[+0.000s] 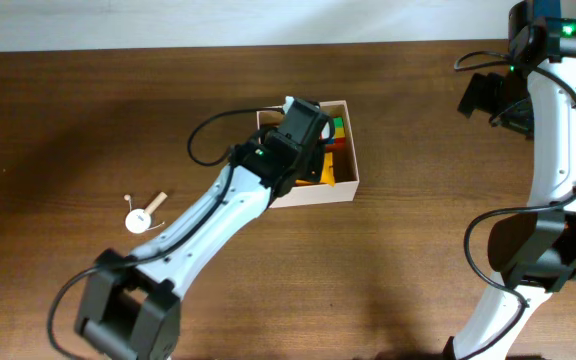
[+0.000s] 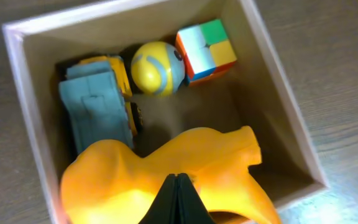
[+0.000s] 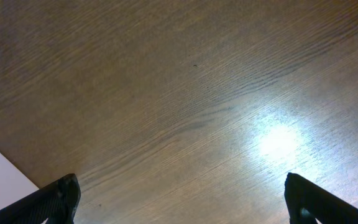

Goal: Pack container
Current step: 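Lower the orange toy into the box and open the left gripper, then move the left gripper over to the wooden peg toy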

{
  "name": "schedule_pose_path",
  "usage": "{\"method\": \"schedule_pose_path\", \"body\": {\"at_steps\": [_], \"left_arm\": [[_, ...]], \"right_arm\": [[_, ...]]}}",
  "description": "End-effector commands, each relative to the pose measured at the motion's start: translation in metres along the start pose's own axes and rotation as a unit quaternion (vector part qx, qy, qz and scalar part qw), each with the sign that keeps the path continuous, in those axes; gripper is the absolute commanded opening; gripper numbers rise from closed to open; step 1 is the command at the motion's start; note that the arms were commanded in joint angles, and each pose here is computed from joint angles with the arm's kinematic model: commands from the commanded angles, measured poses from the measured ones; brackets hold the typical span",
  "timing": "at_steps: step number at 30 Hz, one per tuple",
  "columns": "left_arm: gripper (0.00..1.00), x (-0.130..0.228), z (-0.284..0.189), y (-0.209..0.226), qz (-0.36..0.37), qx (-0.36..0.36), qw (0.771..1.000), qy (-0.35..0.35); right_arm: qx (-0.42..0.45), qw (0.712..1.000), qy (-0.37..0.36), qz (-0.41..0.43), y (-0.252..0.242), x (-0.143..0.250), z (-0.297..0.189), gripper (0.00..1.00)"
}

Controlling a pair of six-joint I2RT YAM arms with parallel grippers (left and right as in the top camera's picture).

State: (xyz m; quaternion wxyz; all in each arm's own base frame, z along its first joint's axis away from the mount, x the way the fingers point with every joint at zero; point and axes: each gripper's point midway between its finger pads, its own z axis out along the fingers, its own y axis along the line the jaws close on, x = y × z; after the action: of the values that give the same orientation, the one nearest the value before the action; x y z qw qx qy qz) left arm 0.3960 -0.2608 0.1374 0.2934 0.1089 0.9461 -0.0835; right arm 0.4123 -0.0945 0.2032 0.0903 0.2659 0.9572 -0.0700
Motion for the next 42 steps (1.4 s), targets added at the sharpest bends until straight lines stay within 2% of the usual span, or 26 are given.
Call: {"method": "schedule_pose_path", "body": {"at_steps": [1,13,16,22,23,24,28,31,37,42], "left_arm": [[0.02,0.01,0.022,-0.002,0.005,-0.004,1.0,0.021],[0.02,0.017,0.042,0.0,0.006,-0.013,0.999,0.03],[0.02,0.008,0.039,0.0,0.012,-0.016,1.0,0.016],[0.02,-0.033,0.009,-0.008,0.035,-0.013,0.999,-0.017],[0.06,-0.039,0.001,-0.005,0.034,-0.022,0.999,-0.02],[0.14,-0.045,-0.007,0.0,0.034,-0.034,0.999,-0.022],[0.7,-0.059,-0.039,0.028,0.021,-0.082,0.996,-0.016],[0.92,-0.063,-0.06,0.059,-0.016,-0.114,0.993,-0.008],[0.95,-0.044,-0.083,0.146,-0.076,-0.188,0.978,0.042],[0.98,-0.007,-0.099,0.22,-0.11,-0.276,0.948,0.113]], "right_arm": [[-0.006,1.0,-0.021,0.011,-0.003,-0.003,-0.015,0.99],[-0.006,1.0,-0.021,0.011,-0.003,-0.003,-0.015,0.99],[-0.006,1.0,-0.021,0.01,-0.003,-0.003,-0.015,0.99],[-0.006,1.0,-0.021,0.011,-0.003,-0.003,-0.015,0.99],[-0.006,1.0,-0.021,0.011,-0.003,-0.003,-0.015,0.99],[-0.006,1.0,-0.021,0.011,-0.003,-0.003,-0.015,0.99],[-0.006,1.0,-0.021,0.01,-0.003,-0.003,-0.015,0.99],[-0.006,1.0,-0.021,0.01,-0.003,-0.003,-0.015,0.99],[-0.006,1.0,-0.021,0.01,-0.003,-0.003,-0.015,0.99],[-0.006,1.0,-0.021,0.011,-0.003,-0.003,-0.015,0.99]]}}
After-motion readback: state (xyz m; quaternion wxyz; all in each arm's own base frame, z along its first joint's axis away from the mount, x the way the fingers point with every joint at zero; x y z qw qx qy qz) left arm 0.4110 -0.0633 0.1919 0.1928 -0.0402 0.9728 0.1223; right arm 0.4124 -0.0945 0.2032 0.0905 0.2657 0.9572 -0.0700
